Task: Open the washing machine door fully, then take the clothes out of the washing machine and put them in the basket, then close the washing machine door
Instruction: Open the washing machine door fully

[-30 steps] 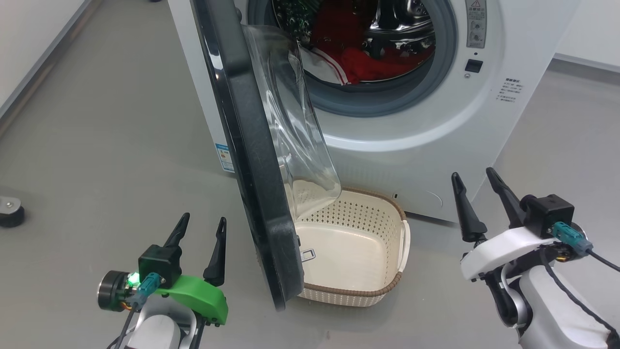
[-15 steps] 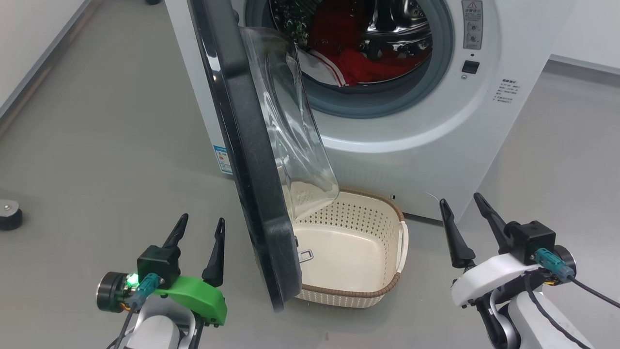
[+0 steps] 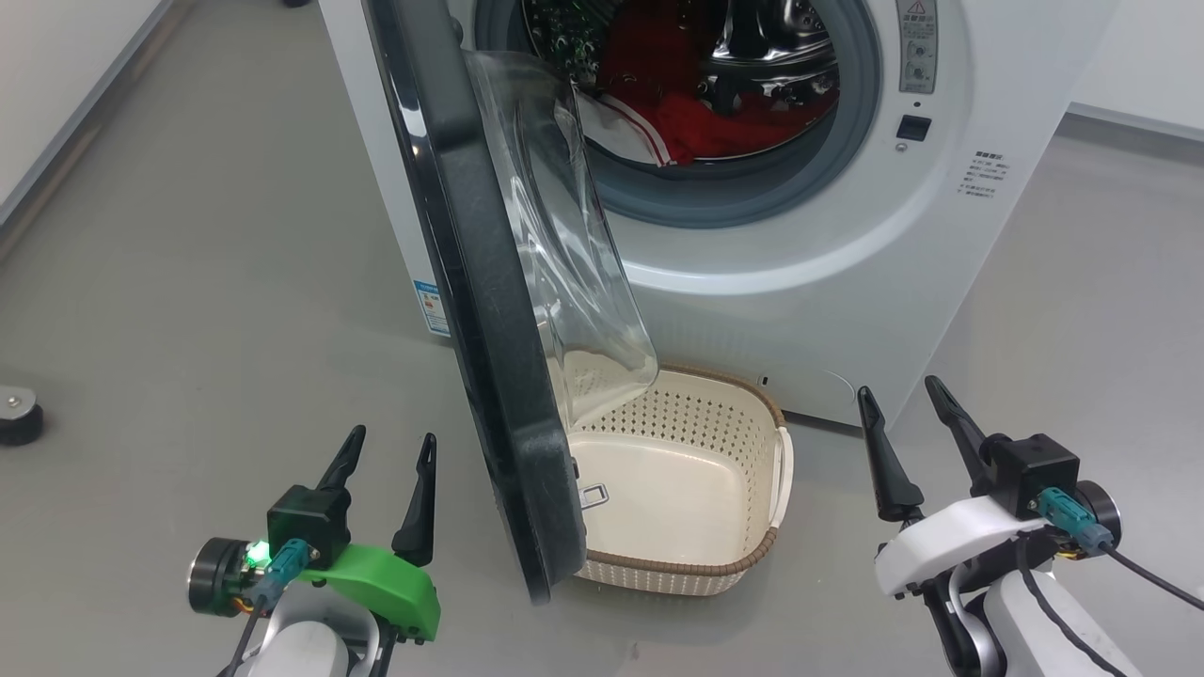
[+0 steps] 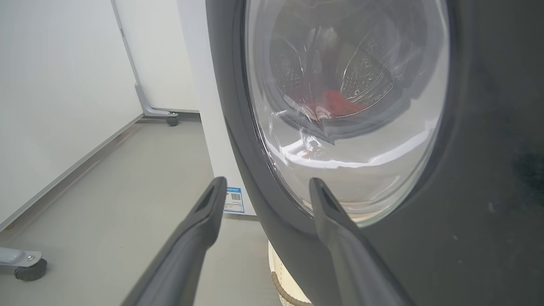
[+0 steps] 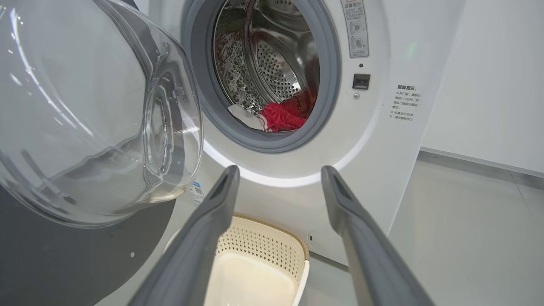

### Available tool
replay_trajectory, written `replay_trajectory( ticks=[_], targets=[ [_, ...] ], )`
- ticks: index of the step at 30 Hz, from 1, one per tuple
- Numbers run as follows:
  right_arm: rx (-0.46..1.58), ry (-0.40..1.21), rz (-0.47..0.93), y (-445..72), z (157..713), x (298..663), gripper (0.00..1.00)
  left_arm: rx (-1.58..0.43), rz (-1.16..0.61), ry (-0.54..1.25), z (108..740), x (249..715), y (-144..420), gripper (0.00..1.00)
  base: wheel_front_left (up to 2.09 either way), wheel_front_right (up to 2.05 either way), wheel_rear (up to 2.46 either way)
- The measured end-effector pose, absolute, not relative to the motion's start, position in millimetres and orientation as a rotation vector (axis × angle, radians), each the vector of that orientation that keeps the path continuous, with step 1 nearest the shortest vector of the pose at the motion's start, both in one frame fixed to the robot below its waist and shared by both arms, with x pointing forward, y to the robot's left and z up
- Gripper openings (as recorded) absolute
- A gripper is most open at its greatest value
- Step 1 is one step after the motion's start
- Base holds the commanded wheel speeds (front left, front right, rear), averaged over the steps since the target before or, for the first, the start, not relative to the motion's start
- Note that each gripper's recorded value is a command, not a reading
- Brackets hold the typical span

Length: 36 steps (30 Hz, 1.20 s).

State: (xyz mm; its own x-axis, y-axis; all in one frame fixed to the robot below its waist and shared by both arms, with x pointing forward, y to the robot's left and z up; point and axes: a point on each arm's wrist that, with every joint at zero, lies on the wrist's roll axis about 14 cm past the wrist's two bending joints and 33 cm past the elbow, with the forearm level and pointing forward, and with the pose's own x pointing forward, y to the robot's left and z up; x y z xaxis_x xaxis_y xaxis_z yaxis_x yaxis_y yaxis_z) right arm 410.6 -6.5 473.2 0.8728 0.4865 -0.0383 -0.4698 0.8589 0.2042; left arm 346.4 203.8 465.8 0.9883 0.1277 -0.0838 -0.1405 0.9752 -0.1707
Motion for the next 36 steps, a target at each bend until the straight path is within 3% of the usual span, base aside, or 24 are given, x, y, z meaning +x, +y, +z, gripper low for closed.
replay_trajectory(
  ticks=[12,16,27,36],
  targets=[
    [0.185,0.090,0.500,-5.8,470.7,407.4,1.00,-0.177,0.139,0.072,465.8,345.4,205.0,1.00,0.00,0.00,0.00],
    [0.184,0.086,0.504,-6.1,471.7,408.1,1.00,-0.177,0.140,0.077,464.3,344.8,205.3,0.00,0.00,0.00,0.00],
    [0.186,0.080,0.500,-6.0,472.6,409.4,1.00,-0.178,0.146,0.069,466.7,344.6,207.3,0.00,0.00,0.00,0.00],
    [0.166,0.072,0.524,-1.4,473.4,408.1,1.00,-0.167,0.204,-0.137,531.4,354.2,230.3,0.00,0.00,0.00,0.00]
  ],
)
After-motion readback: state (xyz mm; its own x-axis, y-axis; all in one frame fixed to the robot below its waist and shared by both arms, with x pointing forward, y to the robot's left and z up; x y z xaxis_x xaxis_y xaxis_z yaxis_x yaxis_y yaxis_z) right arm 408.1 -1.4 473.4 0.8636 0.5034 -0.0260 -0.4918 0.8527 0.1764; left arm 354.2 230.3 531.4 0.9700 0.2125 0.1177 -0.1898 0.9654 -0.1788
